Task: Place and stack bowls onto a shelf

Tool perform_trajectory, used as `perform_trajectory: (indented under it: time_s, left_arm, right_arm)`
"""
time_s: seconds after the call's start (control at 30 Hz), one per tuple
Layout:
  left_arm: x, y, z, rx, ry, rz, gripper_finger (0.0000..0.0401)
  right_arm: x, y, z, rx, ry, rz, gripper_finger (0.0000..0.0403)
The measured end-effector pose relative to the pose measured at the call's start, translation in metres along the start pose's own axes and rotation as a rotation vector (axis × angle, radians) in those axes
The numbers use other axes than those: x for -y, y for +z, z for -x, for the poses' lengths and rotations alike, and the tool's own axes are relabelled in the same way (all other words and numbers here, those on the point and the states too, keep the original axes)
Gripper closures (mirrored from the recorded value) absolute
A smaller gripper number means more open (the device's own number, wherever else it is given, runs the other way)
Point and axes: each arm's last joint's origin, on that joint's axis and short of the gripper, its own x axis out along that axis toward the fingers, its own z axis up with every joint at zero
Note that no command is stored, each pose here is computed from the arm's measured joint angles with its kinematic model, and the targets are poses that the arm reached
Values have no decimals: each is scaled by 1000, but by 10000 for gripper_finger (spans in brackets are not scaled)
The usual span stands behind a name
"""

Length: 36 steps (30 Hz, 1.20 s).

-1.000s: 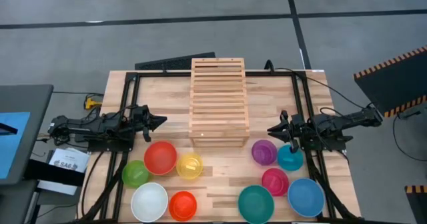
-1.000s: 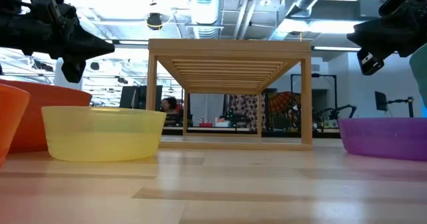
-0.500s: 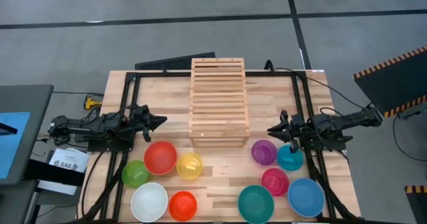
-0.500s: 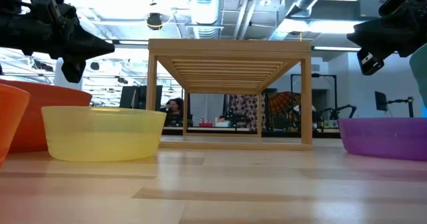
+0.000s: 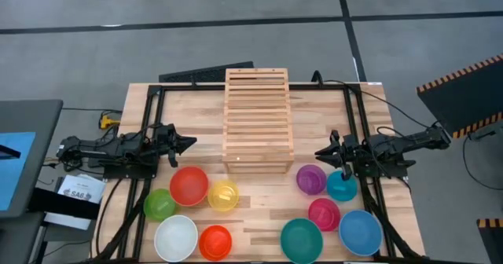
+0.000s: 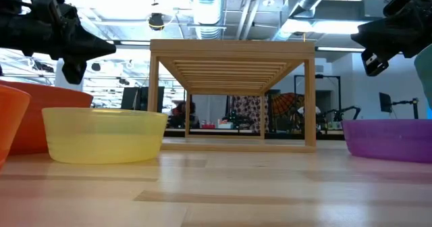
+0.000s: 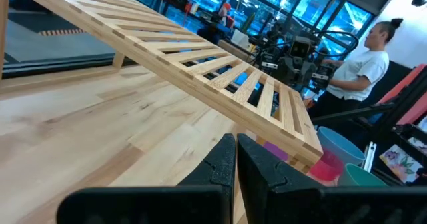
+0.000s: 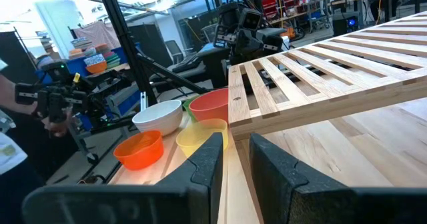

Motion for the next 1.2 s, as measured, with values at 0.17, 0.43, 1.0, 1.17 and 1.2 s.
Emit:
perform_trajectory:
  time_s: [0.17,0.43,1.0,1.17,1.2]
  left_arm:
    - [0,4,0,55,26,225,401]
    - [15,38,3,346,-152,553,401]
    - [76,111,-46,-688,482,-19,227]
    - [66,83,-52,-1078,509,-90,212]
    - [62,74,-54,-1132,503,-81,211]
  right_arm:
    - [0,0,0,0,0,0,301]
    - [0,0,0,0,0,0,301]
    - [0,0,0,0,0,0,301]
    - [0,0,0,0,0,0,301]
    - [0,0,0,0,0,0,301]
